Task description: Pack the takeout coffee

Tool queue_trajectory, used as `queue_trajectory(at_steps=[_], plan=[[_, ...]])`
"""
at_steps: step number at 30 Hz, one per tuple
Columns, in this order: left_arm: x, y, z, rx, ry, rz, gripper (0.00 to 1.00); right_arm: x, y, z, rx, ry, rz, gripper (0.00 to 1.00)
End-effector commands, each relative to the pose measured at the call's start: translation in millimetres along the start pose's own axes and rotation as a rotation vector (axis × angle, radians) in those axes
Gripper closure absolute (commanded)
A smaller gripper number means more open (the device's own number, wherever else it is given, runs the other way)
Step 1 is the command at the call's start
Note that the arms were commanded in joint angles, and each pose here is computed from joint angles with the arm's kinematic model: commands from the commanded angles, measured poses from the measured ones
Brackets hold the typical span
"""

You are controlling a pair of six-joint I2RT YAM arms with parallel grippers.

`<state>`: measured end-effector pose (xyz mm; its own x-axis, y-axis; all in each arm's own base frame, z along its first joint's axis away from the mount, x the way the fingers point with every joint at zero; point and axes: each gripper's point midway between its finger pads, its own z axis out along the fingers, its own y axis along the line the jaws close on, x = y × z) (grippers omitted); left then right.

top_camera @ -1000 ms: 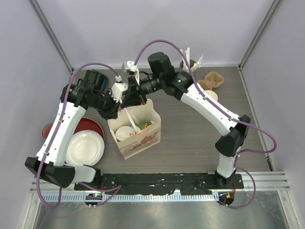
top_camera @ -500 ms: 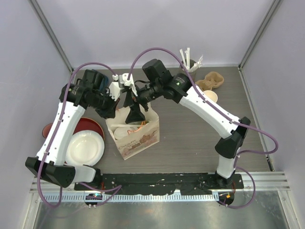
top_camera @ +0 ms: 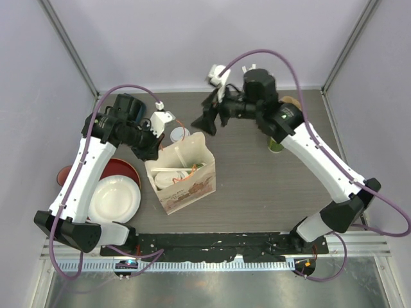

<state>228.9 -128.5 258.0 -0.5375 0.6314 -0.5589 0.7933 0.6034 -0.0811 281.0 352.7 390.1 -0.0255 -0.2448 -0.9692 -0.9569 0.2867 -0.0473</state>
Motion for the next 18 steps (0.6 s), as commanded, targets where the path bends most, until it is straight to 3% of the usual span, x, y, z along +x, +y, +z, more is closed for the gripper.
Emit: queue_trajectory(at_steps=[1, 4, 9, 16, 18], plan=[[12, -16, -9, 0.053, 0.046, -0.023, 0.91, -34, -80, -52, 0.342, -0.225, 0.154, 0.13], [10, -14, -10, 0.04, 0.042, -0.022, 0.8, -16, -125, -86, 0.555, -0.253, 0.238, 0.13], [8, -8, -17, -0.011, 0.03, -0.025, 0.57, 41, -183, -130, 0.856, -0.189, 0.345, 0.13], [-3, -2, -37, -0.09, -0.02, -0.015, 0.41, 91, -206, -136, 0.915, -0.115, 0.437, 0.12], [-8, -1, -47, -0.118, -0.051, -0.011, 0.32, 102, -208, -131, 0.911, -0.094, 0.453, 0.12]])
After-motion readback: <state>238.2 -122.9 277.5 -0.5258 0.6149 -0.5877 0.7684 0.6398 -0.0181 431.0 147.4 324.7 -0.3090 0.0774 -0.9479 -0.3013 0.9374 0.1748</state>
